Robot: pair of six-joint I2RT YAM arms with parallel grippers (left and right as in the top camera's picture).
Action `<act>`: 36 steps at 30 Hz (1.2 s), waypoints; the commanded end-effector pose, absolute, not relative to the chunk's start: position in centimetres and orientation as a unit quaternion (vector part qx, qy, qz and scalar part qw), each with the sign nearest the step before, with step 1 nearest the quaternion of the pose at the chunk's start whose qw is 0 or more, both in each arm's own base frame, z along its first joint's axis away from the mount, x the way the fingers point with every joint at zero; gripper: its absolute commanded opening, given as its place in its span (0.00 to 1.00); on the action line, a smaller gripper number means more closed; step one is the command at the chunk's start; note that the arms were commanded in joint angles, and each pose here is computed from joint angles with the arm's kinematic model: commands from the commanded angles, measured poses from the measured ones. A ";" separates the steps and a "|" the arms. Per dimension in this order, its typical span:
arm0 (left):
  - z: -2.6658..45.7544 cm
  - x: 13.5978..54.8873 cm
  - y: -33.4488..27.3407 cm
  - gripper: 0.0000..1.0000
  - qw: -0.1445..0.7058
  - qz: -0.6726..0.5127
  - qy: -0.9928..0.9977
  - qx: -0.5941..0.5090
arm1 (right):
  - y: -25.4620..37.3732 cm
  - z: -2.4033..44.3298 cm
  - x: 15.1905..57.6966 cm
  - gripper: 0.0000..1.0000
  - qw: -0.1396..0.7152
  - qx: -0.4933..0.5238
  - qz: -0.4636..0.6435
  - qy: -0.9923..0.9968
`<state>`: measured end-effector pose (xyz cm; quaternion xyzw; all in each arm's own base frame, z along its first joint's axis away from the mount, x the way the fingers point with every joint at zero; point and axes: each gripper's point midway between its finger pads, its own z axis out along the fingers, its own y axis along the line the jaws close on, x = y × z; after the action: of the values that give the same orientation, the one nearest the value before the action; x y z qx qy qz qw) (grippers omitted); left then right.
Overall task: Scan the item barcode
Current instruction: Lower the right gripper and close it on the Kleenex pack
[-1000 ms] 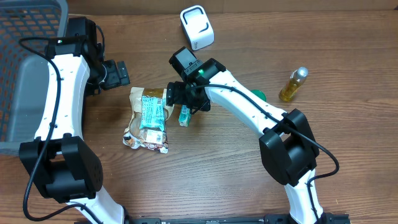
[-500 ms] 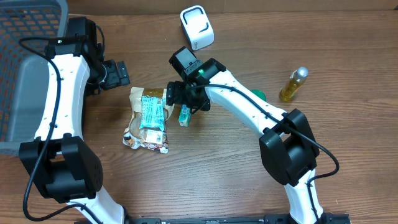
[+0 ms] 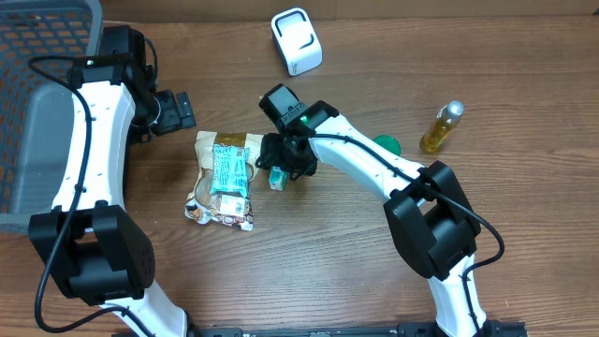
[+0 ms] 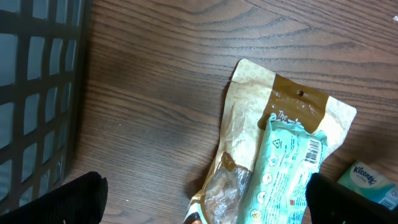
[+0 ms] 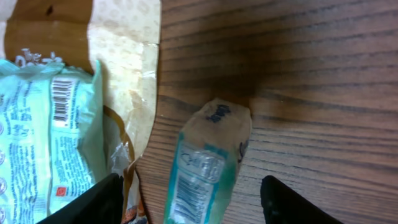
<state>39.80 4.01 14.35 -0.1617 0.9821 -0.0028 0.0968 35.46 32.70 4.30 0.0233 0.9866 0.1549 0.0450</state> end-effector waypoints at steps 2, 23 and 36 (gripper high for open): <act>14.5 39.8 3.6 0.99 0.098 -0.006 0.984 -0.150 | 32.9 4.9 35.7 0.48 0.058 0.023 0.161 0.985; 14.5 39.8 3.6 1.00 0.098 -0.006 0.984 -0.150 | 32.5 4.8 36.2 0.49 0.070 0.026 0.150 0.986; 14.5 39.8 3.6 1.00 0.098 -0.006 0.984 -0.150 | 32.1 4.5 36.3 0.52 0.076 0.028 0.137 0.987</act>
<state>39.80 4.01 14.35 -0.1617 0.9821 -0.0030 0.0968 36.37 32.23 4.18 0.0283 0.9873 0.1399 0.0694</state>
